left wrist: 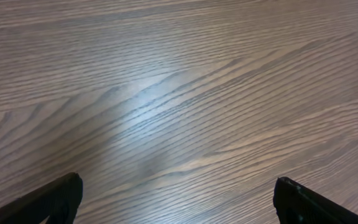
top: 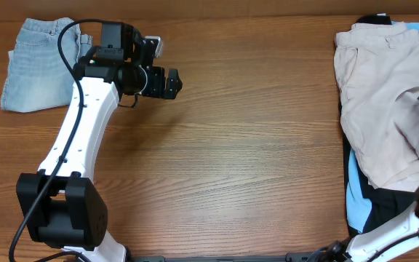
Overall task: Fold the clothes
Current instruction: 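Grasp the beige shorts with the right gripper and drag them leftward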
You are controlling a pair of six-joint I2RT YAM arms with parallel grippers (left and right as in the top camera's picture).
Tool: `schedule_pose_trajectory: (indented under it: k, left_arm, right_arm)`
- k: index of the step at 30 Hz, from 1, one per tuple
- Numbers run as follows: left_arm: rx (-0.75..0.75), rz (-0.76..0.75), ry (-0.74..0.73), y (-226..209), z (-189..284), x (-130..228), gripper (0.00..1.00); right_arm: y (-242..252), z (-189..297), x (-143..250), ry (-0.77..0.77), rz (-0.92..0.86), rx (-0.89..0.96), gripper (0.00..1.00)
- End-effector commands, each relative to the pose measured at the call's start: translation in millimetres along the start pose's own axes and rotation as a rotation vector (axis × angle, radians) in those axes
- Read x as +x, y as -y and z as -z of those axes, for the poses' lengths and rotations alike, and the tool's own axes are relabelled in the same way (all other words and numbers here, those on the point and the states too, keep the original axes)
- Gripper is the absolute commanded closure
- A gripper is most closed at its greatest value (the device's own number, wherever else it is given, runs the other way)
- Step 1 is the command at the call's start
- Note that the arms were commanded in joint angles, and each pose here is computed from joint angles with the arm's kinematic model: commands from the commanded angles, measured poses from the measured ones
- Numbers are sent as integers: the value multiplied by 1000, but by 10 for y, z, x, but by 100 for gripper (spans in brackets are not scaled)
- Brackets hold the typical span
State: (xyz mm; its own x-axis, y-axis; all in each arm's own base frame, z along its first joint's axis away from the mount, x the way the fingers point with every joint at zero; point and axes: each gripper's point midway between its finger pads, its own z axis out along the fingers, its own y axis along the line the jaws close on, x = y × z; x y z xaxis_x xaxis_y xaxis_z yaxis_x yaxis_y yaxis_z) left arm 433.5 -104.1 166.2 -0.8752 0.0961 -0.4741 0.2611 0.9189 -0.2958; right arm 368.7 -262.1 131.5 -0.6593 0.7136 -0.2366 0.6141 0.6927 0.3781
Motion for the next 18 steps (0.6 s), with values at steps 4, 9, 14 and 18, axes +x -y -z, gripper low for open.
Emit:
schedule_pose_trajectory:
  k: [4,9,14,18]
  left_arm:
    - [-38,-31,2,-38,-7,-45,0]
    - [-38,-38,11,-39,-7,-68,0]
    - [-34,-31,21,-30,-5,-93,2]
    - [-35,-31,31,-37,-3,-117,2]
  right_arm:
    - [60,-604,147,-123,-55,-101,26]
    - [-35,-619,163,-132,-55,-142,69]
    - [-458,-406,223,-136,11,-272,96]
    - [-1162,94,446,-103,194,-305,96]
